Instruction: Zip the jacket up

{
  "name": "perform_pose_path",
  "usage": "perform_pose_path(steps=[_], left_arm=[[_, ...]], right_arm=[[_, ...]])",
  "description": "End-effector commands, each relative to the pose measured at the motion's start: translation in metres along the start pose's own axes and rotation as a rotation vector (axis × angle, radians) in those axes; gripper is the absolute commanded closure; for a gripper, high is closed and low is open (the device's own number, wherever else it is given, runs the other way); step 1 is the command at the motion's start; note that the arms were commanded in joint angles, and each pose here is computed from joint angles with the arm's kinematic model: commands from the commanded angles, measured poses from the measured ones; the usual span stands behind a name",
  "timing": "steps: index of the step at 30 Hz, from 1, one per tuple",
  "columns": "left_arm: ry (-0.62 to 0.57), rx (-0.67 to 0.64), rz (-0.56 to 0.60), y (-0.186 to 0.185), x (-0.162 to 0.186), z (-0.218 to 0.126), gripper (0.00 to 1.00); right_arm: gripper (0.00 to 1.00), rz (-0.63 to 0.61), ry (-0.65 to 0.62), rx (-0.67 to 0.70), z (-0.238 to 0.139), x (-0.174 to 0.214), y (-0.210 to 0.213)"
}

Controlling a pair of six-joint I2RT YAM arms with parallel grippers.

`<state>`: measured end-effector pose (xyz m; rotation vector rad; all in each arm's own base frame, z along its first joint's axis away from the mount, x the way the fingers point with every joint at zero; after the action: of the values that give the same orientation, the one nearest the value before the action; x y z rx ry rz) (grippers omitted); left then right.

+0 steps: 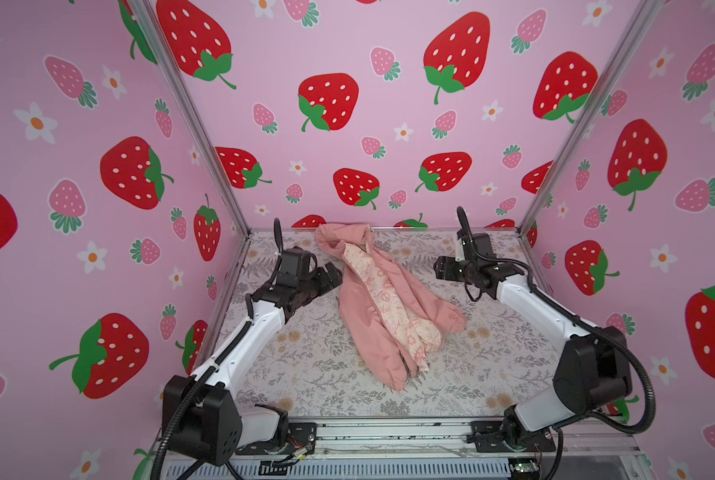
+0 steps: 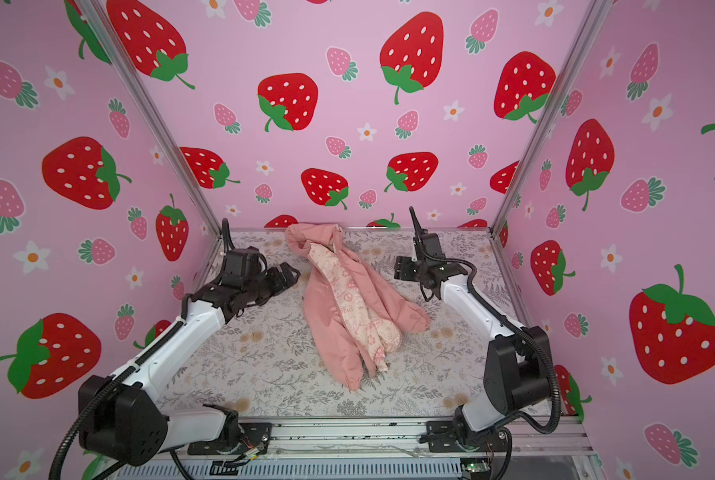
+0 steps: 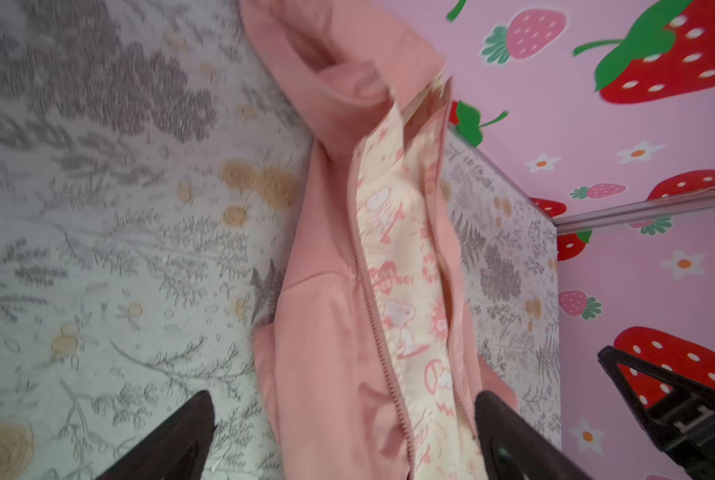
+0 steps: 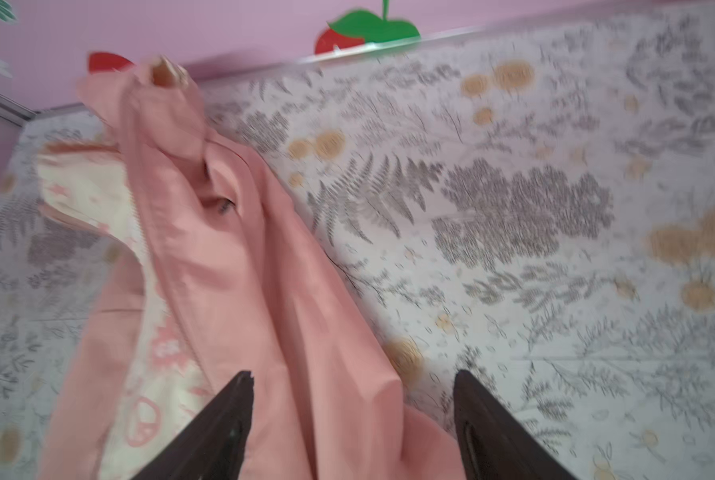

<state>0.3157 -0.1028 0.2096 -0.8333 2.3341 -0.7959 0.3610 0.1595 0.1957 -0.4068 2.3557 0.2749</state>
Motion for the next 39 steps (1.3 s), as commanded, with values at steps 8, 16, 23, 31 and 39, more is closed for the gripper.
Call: perform_pose_path(steps=[8,16,23,31,39], left_arm=[[0.172,0.085,-0.134,0.031,0.067,0.036,0.01],[0.245,0.069,-0.133,0.036,0.085,0.071,0.07],[0.275,0.067,-0.146,0.039,0.089,0.093,0.56],[0.072,0.059,-0.1,0.034,0.035,0.037,1.0],[-0.096,-0.028,-0.033,0.027,-0.033,-0.039,1.0]], right_arm=[[0.23,0.043,0.025,-0.195,0.041,0.043,0.014],[0.25,0.082,0.054,-0.226,0.079,0.046,0.016],[0.34,0.102,0.075,-0.273,0.102,0.052,0.025],[1.0,0.144,-0.017,-0.203,0.065,0.031,-0.003],[1.0,0.205,-0.215,-0.022,-0.037,-0.011,-0.062]])
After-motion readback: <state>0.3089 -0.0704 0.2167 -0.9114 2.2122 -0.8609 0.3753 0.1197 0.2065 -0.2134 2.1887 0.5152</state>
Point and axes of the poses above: each gripper's point midway between its finger pads, its own z axis out along the fingers, its own y axis along the line the jaws close on, x = y × z, the point moved 5 cm from there along -z, back along the fingers, and after that the axes turned 15 degrees about -z, right-handed, at the moved point
